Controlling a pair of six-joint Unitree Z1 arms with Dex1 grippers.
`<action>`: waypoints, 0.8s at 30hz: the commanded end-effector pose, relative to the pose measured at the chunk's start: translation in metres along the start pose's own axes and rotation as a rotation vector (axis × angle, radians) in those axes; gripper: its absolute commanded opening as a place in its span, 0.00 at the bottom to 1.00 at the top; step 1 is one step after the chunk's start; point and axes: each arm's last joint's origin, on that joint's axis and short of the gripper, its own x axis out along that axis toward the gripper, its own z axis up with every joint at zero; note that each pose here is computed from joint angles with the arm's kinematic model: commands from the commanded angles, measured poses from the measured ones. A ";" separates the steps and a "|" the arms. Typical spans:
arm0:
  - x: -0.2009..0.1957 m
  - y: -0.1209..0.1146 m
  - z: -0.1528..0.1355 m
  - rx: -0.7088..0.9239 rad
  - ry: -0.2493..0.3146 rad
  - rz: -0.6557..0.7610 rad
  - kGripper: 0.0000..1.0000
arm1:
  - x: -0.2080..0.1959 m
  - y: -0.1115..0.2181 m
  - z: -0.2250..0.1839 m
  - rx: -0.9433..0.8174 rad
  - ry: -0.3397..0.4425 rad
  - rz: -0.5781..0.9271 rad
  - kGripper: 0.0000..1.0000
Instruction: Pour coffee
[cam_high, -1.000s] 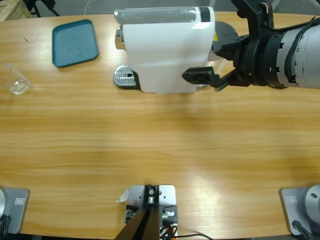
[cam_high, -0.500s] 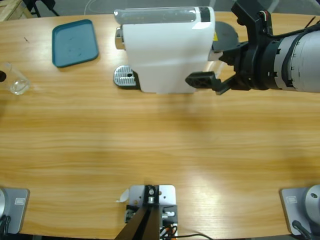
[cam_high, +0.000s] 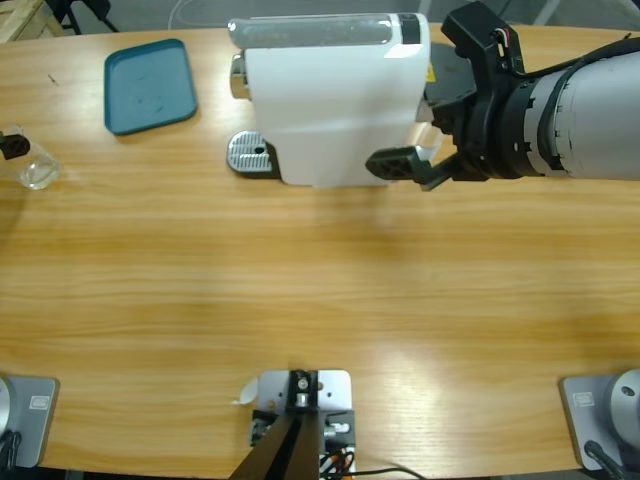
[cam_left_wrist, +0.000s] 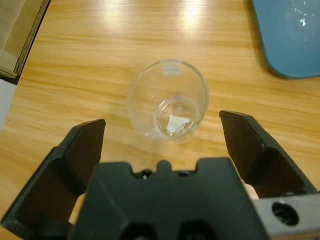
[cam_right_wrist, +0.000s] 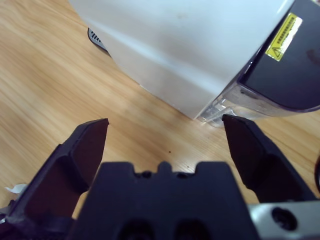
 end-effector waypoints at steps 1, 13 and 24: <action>0.024 -0.002 -0.010 0.007 0.059 0.031 1.00 | 0.017 0.004 -0.005 -0.003 0.070 -0.030 1.00; 0.040 -0.007 -0.011 -0.008 0.062 0.033 1.00 | 0.027 0.005 -0.010 0.007 0.105 -0.041 1.00; 0.051 -0.008 -0.014 -0.039 0.024 0.035 0.73 | 0.035 0.007 -0.007 0.008 0.124 -0.044 1.00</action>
